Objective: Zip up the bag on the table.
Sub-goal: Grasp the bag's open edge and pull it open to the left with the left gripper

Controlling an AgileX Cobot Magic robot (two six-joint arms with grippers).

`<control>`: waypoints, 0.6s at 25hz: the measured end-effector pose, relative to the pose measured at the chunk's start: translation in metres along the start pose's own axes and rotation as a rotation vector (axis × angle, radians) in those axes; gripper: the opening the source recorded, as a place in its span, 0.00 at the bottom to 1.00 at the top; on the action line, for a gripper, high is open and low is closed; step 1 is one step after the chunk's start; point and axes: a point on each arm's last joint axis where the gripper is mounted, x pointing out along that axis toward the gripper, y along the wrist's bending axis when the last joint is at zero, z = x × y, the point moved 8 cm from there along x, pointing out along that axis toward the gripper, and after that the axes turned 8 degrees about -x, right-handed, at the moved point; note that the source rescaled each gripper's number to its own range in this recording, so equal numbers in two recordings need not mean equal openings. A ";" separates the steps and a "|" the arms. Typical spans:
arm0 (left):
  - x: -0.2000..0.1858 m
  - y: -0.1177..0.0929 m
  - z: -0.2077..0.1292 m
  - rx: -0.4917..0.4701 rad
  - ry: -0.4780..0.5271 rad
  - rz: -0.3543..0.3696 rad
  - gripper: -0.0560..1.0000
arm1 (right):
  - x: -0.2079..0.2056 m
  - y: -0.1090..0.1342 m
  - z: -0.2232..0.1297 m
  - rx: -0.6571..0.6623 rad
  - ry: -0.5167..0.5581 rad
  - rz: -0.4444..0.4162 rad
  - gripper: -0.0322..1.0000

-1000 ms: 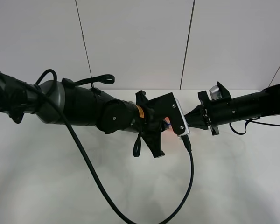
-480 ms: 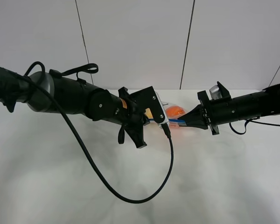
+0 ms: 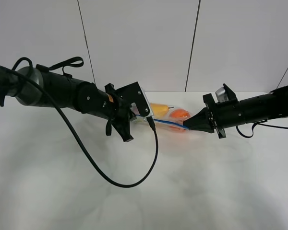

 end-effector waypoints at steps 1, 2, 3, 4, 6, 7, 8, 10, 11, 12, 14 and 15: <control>0.000 0.004 -0.005 0.004 0.011 0.003 0.05 | 0.000 0.000 0.000 0.000 0.000 0.000 0.03; 0.000 0.009 -0.009 0.006 0.022 0.006 0.05 | 0.000 0.000 0.000 0.000 0.001 0.000 0.03; -0.001 0.014 -0.014 0.004 0.033 0.011 0.05 | 0.000 0.000 0.000 0.000 0.000 -0.001 0.03; -0.001 0.018 -0.019 0.001 0.043 0.014 0.05 | 0.000 0.000 0.000 -0.001 0.000 -0.001 0.03; -0.002 0.029 -0.028 -0.017 0.057 0.030 0.05 | 0.000 -0.001 0.000 -0.001 0.000 -0.003 0.03; -0.002 0.033 -0.031 -0.025 0.062 0.036 0.05 | 0.000 -0.001 0.000 -0.001 0.000 -0.003 0.03; -0.002 0.036 -0.035 -0.033 0.069 0.041 0.05 | 0.000 -0.001 0.000 -0.001 0.000 -0.003 0.03; -0.003 0.044 -0.042 -0.049 0.080 0.051 0.05 | 0.000 -0.001 0.000 -0.001 0.000 -0.003 0.03; -0.004 0.046 -0.044 -0.055 0.083 0.055 0.05 | 0.000 -0.001 0.000 -0.001 0.000 -0.003 0.03; -0.004 0.049 -0.047 -0.062 0.087 0.060 0.05 | 0.000 -0.001 0.000 -0.001 0.000 -0.003 0.03; -0.005 0.054 -0.051 -0.071 0.094 0.067 0.05 | 0.000 -0.001 0.000 -0.001 0.000 -0.003 0.03; -0.005 0.055 -0.053 -0.075 0.096 0.069 0.05 | 0.000 -0.001 0.000 -0.001 0.000 -0.003 0.03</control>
